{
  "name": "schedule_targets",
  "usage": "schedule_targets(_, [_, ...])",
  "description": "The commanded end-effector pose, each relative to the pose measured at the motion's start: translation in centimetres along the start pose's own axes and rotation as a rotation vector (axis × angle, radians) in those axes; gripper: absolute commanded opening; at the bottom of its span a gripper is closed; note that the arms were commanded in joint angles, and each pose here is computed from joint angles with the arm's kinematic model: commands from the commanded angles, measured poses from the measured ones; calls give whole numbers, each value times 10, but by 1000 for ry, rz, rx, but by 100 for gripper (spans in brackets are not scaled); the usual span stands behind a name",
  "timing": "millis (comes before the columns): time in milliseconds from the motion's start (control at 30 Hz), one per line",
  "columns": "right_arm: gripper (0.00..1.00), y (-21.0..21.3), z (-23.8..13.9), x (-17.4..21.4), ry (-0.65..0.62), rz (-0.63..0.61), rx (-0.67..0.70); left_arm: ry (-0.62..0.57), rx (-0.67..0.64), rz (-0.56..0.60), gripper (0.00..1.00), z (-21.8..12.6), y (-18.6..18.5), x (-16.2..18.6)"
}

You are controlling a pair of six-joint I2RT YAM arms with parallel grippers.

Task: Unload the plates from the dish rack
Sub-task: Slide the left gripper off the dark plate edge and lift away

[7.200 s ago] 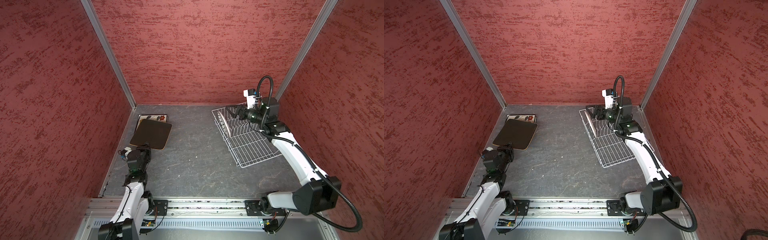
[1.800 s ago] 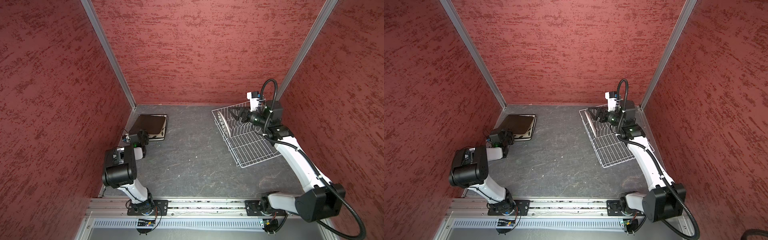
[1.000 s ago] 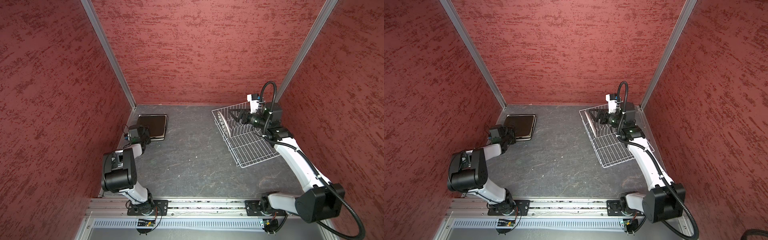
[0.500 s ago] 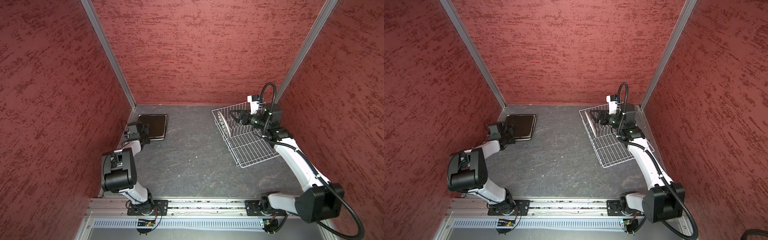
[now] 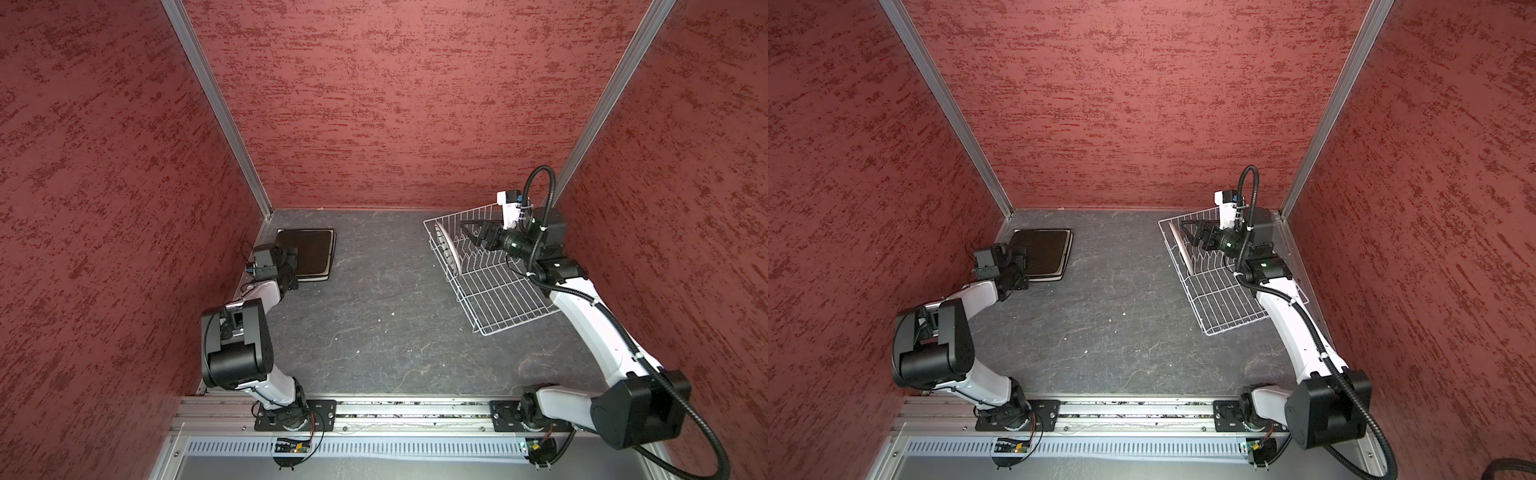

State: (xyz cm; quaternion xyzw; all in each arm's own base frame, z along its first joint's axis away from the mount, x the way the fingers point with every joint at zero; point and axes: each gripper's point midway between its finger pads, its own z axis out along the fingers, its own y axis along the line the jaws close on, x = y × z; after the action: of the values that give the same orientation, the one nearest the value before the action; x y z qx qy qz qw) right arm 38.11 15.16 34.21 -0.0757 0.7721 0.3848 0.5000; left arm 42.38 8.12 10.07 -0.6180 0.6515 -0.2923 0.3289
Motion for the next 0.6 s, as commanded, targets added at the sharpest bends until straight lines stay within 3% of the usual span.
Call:
schedule_targets(0, [86, 6, -8, -5, -25, -36, -11, -7, 38, 22, 97, -10, -13, -4])
schedule_targets(567, [86, 10, -20, -1, -29, -38, 0, 11, 40, 30, 99, -20, -12, 1])
